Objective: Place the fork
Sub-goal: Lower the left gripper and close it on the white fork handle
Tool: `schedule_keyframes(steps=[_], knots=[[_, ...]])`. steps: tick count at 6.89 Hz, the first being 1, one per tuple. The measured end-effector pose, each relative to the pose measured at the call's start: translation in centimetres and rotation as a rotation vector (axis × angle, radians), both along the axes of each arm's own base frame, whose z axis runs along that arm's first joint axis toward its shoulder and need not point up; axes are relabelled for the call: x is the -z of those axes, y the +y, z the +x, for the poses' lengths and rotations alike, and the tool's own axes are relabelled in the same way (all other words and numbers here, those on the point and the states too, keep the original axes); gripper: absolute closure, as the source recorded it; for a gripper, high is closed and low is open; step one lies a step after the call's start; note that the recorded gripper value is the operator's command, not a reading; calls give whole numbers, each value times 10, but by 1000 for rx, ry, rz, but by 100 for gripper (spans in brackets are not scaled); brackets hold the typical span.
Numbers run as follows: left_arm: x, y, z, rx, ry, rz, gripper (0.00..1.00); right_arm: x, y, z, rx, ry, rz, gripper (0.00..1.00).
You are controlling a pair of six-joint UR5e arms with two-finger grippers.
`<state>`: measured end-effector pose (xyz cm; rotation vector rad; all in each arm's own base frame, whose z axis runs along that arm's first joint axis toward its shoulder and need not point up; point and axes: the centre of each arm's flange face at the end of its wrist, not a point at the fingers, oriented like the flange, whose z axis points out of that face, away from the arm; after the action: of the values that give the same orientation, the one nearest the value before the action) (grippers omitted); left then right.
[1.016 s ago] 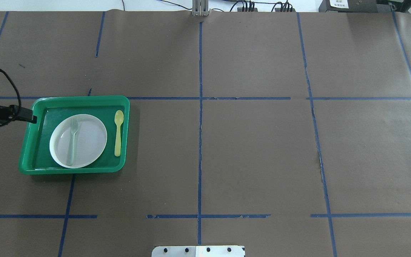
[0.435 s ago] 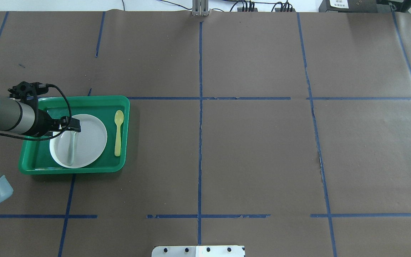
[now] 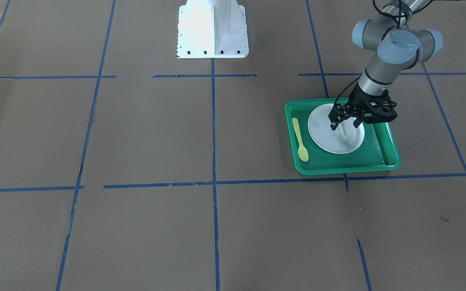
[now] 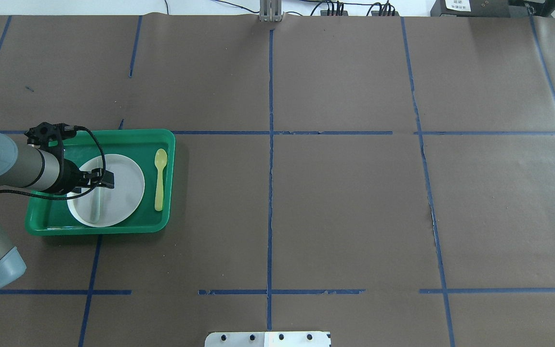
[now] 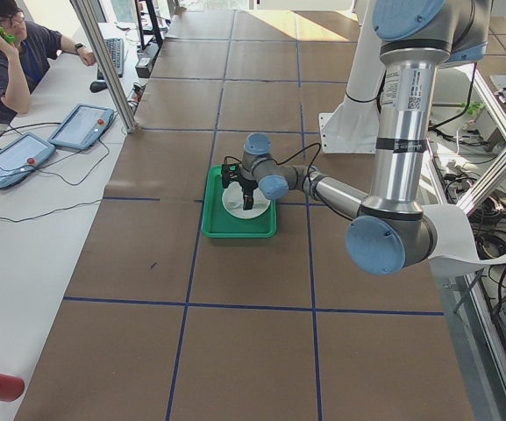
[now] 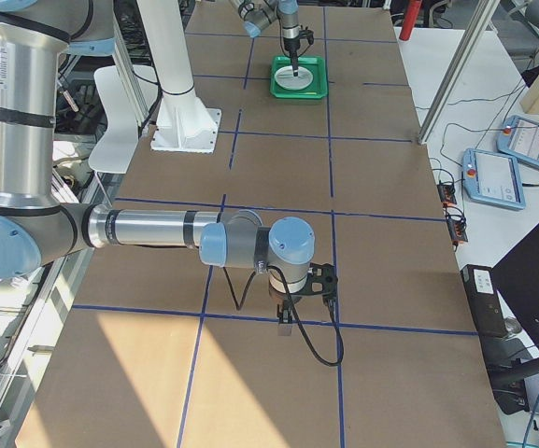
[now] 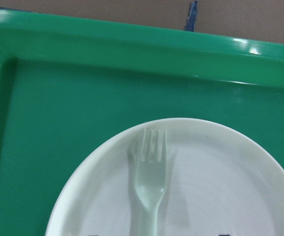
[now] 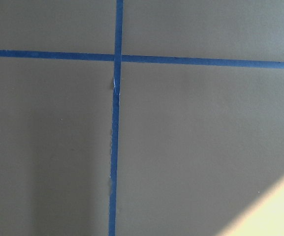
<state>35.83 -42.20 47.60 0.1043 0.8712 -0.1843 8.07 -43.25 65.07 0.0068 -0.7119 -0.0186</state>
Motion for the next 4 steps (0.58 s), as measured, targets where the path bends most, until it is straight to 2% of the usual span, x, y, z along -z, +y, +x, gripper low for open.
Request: schedule_keyframes(steps=[1,3,4], knots=[[-5,2,3,-5,-6,-7,18,0,0,0,0,0,0,0],[-8,4,5,-9,-10,-11,31,0,0,0,0,0,0,0],[-8,4,5,-11,-11,-12,32,0,0,0,0,0,0,0]])
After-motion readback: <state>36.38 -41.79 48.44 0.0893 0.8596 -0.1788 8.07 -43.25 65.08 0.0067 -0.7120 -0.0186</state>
